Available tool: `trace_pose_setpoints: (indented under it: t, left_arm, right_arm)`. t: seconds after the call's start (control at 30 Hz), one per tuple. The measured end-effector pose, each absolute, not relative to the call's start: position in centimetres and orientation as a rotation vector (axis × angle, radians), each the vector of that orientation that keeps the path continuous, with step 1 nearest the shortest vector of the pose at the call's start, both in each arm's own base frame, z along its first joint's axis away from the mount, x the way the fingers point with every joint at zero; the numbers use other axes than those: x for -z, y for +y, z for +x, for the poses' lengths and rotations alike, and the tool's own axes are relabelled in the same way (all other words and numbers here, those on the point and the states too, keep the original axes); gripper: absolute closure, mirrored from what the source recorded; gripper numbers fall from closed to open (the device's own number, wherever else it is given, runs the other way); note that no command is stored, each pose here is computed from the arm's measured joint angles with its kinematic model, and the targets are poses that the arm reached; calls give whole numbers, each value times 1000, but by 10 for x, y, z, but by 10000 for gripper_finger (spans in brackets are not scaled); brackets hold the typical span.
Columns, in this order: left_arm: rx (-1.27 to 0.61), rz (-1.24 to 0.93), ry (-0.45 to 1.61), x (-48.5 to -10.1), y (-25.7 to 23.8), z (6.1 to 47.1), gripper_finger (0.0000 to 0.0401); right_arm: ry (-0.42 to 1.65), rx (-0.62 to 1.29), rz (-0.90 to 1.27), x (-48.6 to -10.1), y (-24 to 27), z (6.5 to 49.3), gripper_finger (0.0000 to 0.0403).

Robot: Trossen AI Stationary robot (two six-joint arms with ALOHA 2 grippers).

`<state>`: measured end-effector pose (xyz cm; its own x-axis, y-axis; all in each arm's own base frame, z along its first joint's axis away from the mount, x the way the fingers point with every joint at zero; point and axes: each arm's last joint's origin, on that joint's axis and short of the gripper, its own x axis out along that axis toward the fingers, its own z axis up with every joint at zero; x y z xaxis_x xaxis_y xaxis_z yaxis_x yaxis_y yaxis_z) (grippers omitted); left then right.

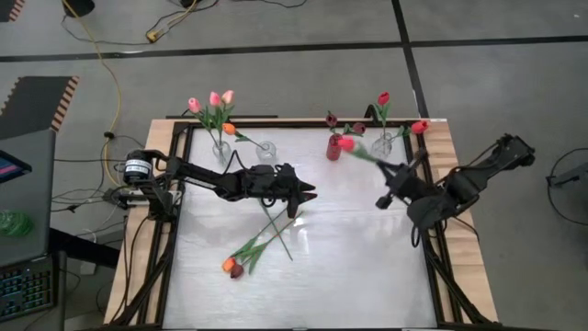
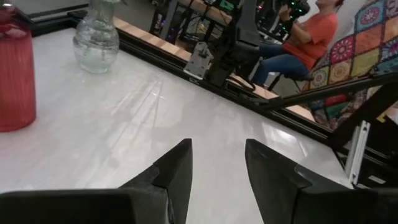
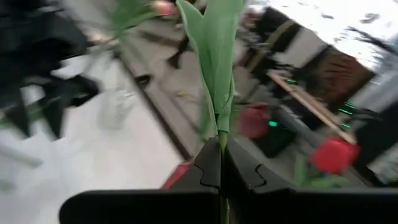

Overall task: Sort flowers into vase by color
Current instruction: Put the pink flower into the right transparent vase

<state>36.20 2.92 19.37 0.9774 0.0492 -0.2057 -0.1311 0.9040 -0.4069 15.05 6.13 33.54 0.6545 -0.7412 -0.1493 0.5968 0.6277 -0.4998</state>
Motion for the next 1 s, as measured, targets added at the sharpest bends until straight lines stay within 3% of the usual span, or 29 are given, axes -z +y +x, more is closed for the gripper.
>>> trace_pose_setpoints:
  t: [0.27,0.57,1.0]
  left_arm:
    - [-116,-426,190,-194,30,362,266]
    - [-163,-384,182,-194,31,362,266]
    - [-168,-358,182,-194,32,362,266]
  right_arm:
    - [223,971,-372,-327,51,133,374]
    - [109,997,-198,-321,43,121,374]
    - [66,1017,-118,-298,62,156,374]
